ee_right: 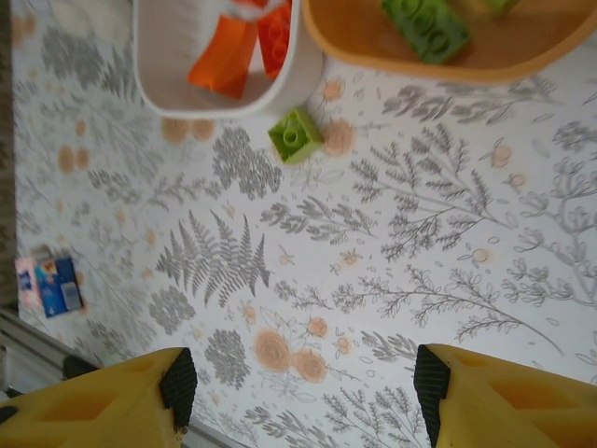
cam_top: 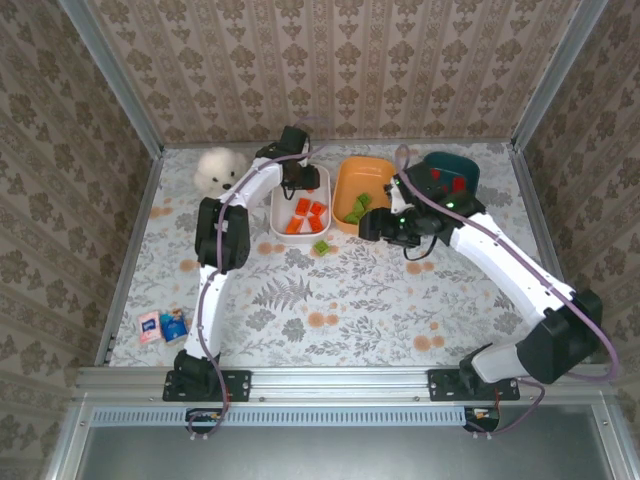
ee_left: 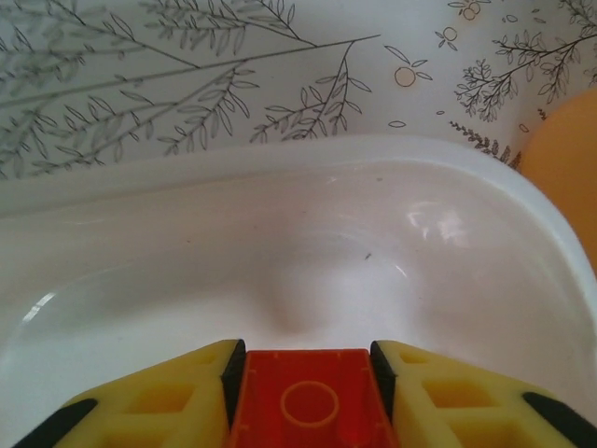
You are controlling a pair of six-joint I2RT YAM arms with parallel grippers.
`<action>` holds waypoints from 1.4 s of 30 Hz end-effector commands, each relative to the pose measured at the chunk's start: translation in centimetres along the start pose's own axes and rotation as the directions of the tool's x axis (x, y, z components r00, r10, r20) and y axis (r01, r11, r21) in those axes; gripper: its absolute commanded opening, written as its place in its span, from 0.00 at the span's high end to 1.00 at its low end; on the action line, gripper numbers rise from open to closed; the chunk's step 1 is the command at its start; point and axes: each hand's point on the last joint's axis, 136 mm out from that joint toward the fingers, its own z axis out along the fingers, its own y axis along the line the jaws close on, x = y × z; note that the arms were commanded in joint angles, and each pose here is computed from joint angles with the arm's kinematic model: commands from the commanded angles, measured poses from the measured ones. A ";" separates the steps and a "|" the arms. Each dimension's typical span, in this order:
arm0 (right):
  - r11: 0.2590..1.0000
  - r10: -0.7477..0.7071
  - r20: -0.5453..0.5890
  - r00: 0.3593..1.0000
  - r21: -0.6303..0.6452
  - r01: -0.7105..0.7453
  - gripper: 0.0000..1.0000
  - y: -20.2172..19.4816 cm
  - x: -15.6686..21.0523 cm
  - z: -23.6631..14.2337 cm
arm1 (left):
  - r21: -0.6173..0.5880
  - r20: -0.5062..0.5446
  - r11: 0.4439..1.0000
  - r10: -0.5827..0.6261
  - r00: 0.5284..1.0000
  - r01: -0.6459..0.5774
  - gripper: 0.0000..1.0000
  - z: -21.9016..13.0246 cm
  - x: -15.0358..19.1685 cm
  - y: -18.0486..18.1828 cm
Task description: Sort the legos into containers by color
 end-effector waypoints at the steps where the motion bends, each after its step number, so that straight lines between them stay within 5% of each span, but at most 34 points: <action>1: 0.994 -0.091 -0.061 0.994 0.049 0.094 0.34 0.0 1.0 3.2 | 0.067 0.004 0.997 -0.031 1.000 0.031 0.54 -0.6 -0.5 -1.5; 6: 0.955 -0.250 -0.134 0.959 0.128 0.267 0.29 0.6 2.3 7.8 | 0.071 0.012 0.996 -0.061 0.998 0.060 0.41 -2.9 -0.9 -1.7; 15: 0.852 -0.450 -0.199 0.870 0.194 0.486 0.15 0.6 1.4 14.9 | 0.135 0.154 0.973 -0.209 0.966 0.189 0.35 -13.9 -1.6 -2.0; 22: 0.798 -0.515 -0.233 0.825 0.221 0.561 0.17 0.0 0.7 19.3 | 0.153 0.172 0.941 -0.327 0.929 0.303 0.35 -20.1 5.0 0.2; 27: 0.797 -0.505 -0.225 0.833 0.249 0.550 0.18 0.0 -0.3 21.4 | 0.049 0.179 0.952 -0.307 0.935 0.304 0.35 -23.7 11.6 3.0; 35: 0.791 -0.500 -0.238 0.833 0.265 0.551 0.29 -0.2 -0.8 23.8 | 0.003 0.166 0.930 -0.363 0.917 0.368 0.34 -26.8 20.2 5.4; 42: 0.793 -0.502 -0.233 0.833 0.259 0.551 0.50 0.1 -1.1 24.0 | -0.002 0.147 0.924 -0.377 0.914 0.382 0.34 -26.9 22.2 5.8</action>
